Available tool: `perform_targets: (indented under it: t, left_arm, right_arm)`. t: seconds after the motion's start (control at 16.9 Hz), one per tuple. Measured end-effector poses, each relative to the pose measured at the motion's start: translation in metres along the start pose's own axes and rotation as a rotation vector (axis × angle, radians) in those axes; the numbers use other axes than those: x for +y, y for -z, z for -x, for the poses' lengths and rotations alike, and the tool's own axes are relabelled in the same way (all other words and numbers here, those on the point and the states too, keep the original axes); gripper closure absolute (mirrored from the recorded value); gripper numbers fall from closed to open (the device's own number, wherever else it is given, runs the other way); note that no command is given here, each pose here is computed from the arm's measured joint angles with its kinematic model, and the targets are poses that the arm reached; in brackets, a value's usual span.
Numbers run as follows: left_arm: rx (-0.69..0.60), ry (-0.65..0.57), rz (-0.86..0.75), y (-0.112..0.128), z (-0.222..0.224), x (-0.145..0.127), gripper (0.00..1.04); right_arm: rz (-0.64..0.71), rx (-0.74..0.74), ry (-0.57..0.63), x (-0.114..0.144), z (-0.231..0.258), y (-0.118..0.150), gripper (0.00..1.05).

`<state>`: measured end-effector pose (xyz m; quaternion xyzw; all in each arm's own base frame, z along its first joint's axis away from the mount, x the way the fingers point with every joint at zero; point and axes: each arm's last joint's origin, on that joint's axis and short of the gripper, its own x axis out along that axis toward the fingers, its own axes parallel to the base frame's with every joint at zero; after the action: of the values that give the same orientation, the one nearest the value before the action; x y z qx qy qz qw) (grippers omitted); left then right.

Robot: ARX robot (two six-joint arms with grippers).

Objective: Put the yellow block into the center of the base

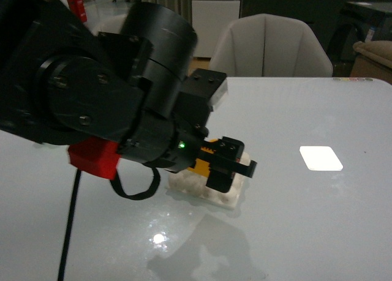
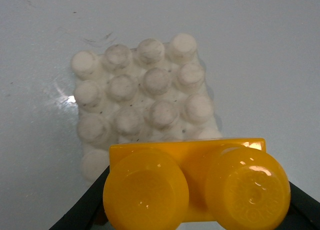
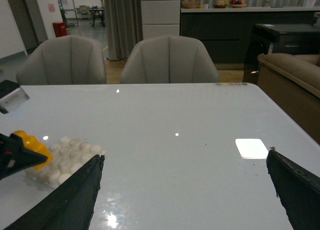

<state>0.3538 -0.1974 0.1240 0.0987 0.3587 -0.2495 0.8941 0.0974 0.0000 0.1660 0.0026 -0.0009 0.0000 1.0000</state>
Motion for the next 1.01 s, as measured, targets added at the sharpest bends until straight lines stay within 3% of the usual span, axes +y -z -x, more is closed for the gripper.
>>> perform_targets:
  t: [0.24,0.53,1.01]
  left_arm:
    - [0.034,-0.015,-0.003,-0.002,-0.023,-0.01,0.4]
    - [0.085,-0.056,0.01,-0.007,-0.056,0.0,0.4]
    - [0.106,-0.06,0.082,-0.011,-0.066,0.01,0.4]
  right_arm:
    - [0.0,0.0,0.0,0.0,0.0,0.0,0.06]
    - [0.0,0.0,0.0,0.0,0.0,0.0,0.06]
    - [0.0,0.0,0.0,0.0,0.0,0.0,0.06]
